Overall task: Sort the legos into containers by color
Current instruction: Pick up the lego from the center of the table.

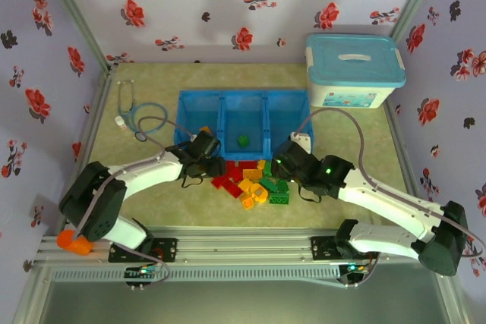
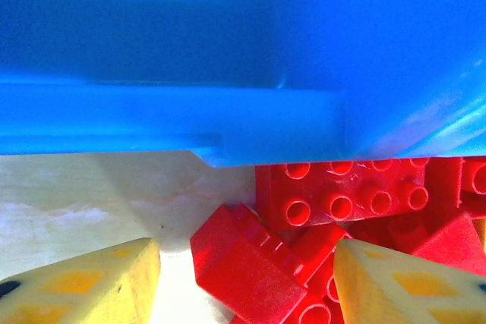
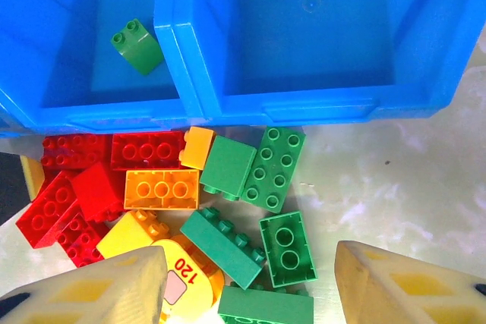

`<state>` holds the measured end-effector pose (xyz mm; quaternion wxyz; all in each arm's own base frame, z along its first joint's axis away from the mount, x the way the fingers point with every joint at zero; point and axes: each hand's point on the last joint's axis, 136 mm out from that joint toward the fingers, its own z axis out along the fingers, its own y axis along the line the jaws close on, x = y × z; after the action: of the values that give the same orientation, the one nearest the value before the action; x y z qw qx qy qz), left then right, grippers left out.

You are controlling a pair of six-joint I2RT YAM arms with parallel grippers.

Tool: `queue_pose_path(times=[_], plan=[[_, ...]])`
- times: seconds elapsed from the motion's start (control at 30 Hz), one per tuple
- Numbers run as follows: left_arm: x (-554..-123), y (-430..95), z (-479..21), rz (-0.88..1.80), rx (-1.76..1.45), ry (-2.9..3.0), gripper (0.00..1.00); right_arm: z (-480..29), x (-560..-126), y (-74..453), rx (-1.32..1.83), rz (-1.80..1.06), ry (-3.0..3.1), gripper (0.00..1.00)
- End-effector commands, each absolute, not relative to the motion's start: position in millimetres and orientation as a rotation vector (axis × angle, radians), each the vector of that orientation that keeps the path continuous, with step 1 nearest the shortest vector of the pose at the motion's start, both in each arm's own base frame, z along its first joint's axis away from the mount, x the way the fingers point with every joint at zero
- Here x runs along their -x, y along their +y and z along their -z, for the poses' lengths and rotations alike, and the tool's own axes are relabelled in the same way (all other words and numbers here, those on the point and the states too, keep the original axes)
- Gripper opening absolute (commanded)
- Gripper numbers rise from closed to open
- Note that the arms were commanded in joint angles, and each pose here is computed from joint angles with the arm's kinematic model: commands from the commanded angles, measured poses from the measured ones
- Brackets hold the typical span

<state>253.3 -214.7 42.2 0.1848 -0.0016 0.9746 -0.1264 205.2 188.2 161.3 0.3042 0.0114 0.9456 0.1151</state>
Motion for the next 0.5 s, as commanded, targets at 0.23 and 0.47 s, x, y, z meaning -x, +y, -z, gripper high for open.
queue_pose_path(times=[0.23,0.47], plan=[[-258.4,-206.6,-33.9,0.333,0.027,2.758,0.48,-163.9,-207.0,184.7,-0.064,-0.295,2.482,0.59],[-250.1,-193.7,-34.7,0.309,0.065,2.751,0.40,-162.6,-206.4,184.4,-0.068,-0.296,2.483,0.58]])
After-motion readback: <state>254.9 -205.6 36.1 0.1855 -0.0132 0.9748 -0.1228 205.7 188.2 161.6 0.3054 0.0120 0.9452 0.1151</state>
